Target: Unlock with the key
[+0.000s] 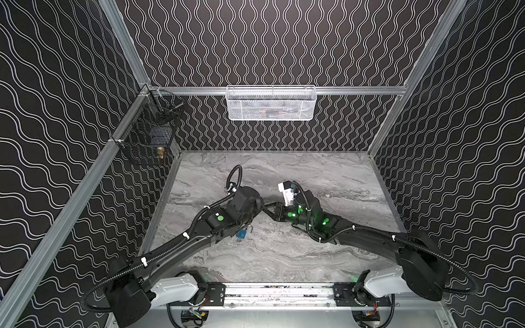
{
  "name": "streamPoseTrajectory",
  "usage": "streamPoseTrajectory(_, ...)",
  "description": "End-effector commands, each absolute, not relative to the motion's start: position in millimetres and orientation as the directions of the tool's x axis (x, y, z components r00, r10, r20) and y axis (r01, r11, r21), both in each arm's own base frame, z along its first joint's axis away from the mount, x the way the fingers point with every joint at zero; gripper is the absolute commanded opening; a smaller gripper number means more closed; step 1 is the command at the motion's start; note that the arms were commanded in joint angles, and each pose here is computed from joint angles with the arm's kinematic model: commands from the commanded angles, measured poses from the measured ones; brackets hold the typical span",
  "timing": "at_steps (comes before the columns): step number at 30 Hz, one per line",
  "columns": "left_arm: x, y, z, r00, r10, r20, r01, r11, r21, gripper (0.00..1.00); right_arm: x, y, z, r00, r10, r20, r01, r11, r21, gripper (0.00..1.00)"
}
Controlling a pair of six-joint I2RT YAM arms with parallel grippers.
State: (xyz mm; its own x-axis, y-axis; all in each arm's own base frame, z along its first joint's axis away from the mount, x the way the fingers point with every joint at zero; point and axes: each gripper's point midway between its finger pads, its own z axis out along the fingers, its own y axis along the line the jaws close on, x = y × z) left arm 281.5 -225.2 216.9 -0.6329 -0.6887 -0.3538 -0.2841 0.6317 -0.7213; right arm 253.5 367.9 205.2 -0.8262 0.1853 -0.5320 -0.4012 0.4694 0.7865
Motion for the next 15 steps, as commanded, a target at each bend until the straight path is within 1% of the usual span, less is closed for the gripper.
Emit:
streamPoseTrajectory(1, 285.9, -227.8, 230.3, -0.616, -0.702, -0.356, -0.257, 0.607, -0.752, 0.0, 257.1, 370.9, 211.9, -0.81, 0.192, -0.554, -0.424, 0.462, 0.779, 0.2)
streamPoseTrajectory(9, 285.4, -230.1, 233.3, -0.619, -0.707, -0.343, -0.25, 0.591, -0.767, 0.0, 255.6, 371.0, 207.8, -0.82, 0.194, -0.538, -0.41, 0.455, 0.79, 0.09)
streamPoseTrajectory(15, 286.4, -237.1, 242.6, -0.62, -0.721, -0.31, -0.228, 0.544, -0.808, 0.0, 251.7, 374.1, 212.0, -0.845, 0.215, -0.49, -0.379, 0.406, 0.831, 0.01)
